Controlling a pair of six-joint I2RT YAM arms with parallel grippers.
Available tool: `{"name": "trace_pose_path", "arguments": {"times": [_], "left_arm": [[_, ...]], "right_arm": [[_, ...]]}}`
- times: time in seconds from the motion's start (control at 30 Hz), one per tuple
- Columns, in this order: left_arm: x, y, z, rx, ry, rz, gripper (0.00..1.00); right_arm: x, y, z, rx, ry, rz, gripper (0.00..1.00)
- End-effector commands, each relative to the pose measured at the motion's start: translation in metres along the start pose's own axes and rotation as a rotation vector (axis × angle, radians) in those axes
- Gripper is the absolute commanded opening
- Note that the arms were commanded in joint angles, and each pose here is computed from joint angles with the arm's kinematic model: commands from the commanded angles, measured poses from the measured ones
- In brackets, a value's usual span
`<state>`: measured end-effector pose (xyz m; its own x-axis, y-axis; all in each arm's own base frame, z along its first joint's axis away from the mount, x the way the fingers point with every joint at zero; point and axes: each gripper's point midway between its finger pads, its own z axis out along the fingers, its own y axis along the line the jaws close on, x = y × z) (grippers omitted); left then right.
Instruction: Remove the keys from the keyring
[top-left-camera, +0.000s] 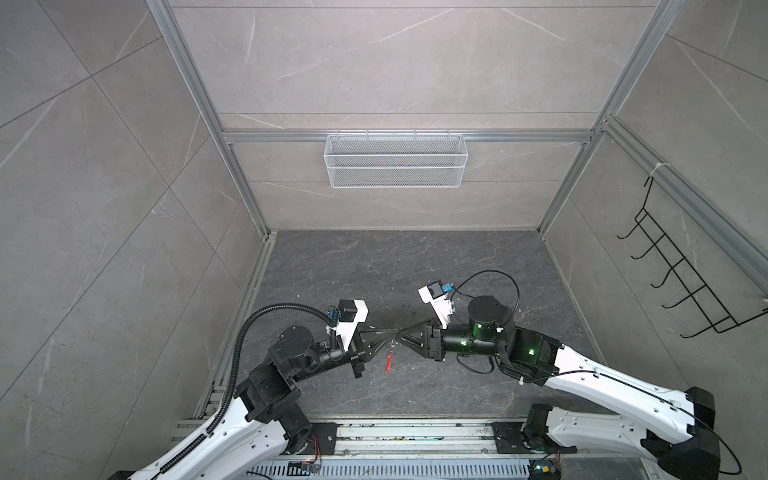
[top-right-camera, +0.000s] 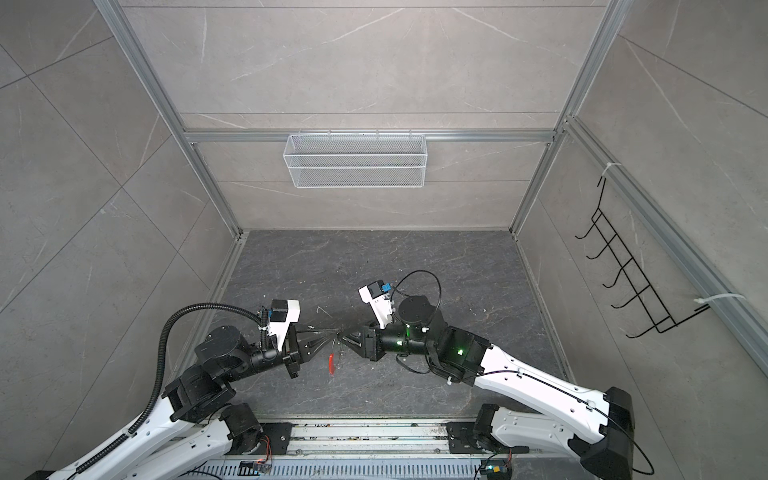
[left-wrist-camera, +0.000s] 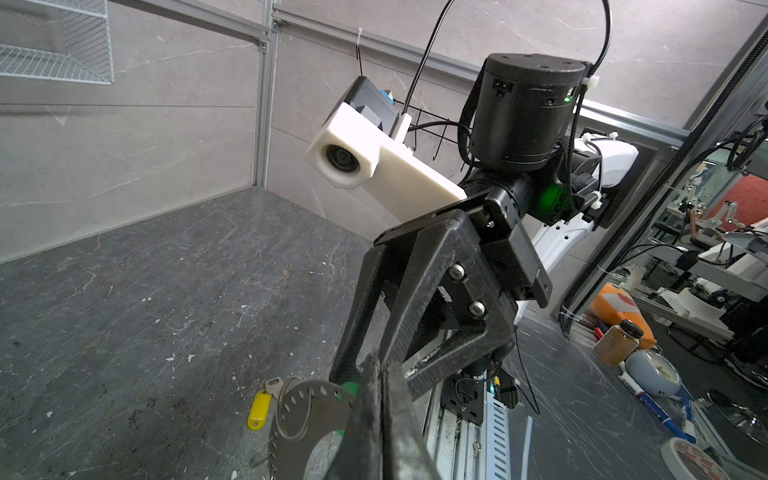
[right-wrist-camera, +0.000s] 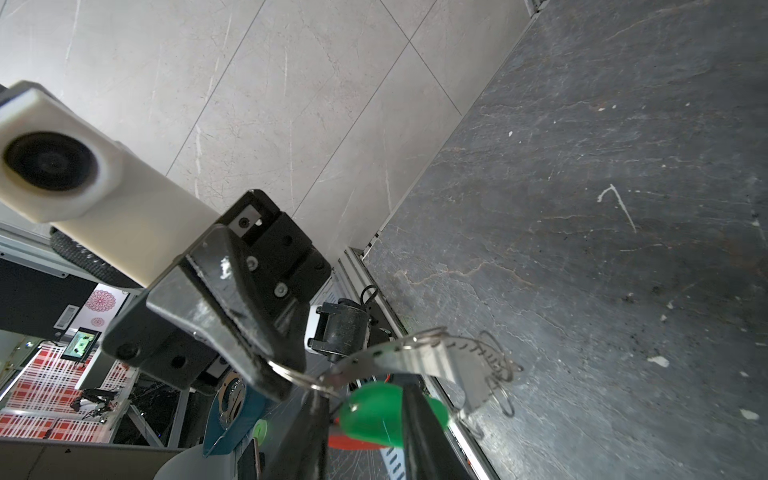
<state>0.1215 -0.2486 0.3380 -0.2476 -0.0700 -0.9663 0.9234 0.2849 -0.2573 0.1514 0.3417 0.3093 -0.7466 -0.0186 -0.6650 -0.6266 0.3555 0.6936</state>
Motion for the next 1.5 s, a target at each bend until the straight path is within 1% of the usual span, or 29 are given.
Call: {"name": "trace_pose_path", "arguments": {"times": [0.0, 0.17, 0.27, 0.37, 0.47, 0.57, 0.7, 0.83, 1.0, 1.1, 1.27, 1.47], "left_arm": [[-0.055, -0.040, -0.017, 0.135, -0.148, 0.100, 0.00], [-0.053, -0.039, -0.015, 0.134, -0.135, 0.099, 0.00], [-0.052, -0.038, -0.015, 0.130, -0.129, 0.099, 0.00], [-0.052, -0.037, -0.015, 0.122, -0.122, 0.102, 0.00], [-0.052, -0.037, -0.015, 0.121, -0.120, 0.104, 0.00], [-0.052, -0.038, -0.015, 0.123, -0.116, 0.104, 0.00], [-0.052, -0.039, -0.016, 0.128, -0.111, 0.108, 0.00], [-0.051, -0.043, -0.016, 0.152, -0.102, 0.112, 0.00], [-0.049, -0.052, -0.014, 0.207, -0.080, 0.114, 0.00], [-0.049, -0.056, -0.014, 0.234, -0.075, 0.110, 0.00], [-0.050, -0.061, -0.015, 0.269, -0.080, 0.112, 0.00], [-0.051, -0.061, -0.014, 0.264, -0.083, 0.109, 0.00]], "right_arm": [[0.002, -0.032, -0.005, 0.159, -0.003, 0.013, 0.32], [0.001, -0.030, -0.008, 0.159, 0.000, -0.001, 0.33], [0.001, -0.032, -0.012, 0.189, 0.014, -0.012, 0.34], [0.000, -0.031, -0.017, 0.201, 0.015, -0.027, 0.38], [-0.002, -0.023, -0.021, 0.174, 0.021, -0.063, 0.39], [-0.001, -0.004, -0.025, 0.099, 0.052, -0.138, 0.43], [-0.002, 0.015, -0.038, 0.038, 0.071, -0.244, 0.44], [-0.007, 0.039, -0.051, -0.056, 0.038, -0.343, 0.46], [-0.019, 0.064, -0.063, -0.138, -0.023, -0.444, 0.47], [-0.020, 0.075, -0.060, -0.203, -0.029, -0.473, 0.46], [-0.018, 0.082, -0.047, -0.267, 0.000, -0.476, 0.46], [-0.015, 0.092, -0.044, -0.348, 0.001, -0.469, 0.43]]}}
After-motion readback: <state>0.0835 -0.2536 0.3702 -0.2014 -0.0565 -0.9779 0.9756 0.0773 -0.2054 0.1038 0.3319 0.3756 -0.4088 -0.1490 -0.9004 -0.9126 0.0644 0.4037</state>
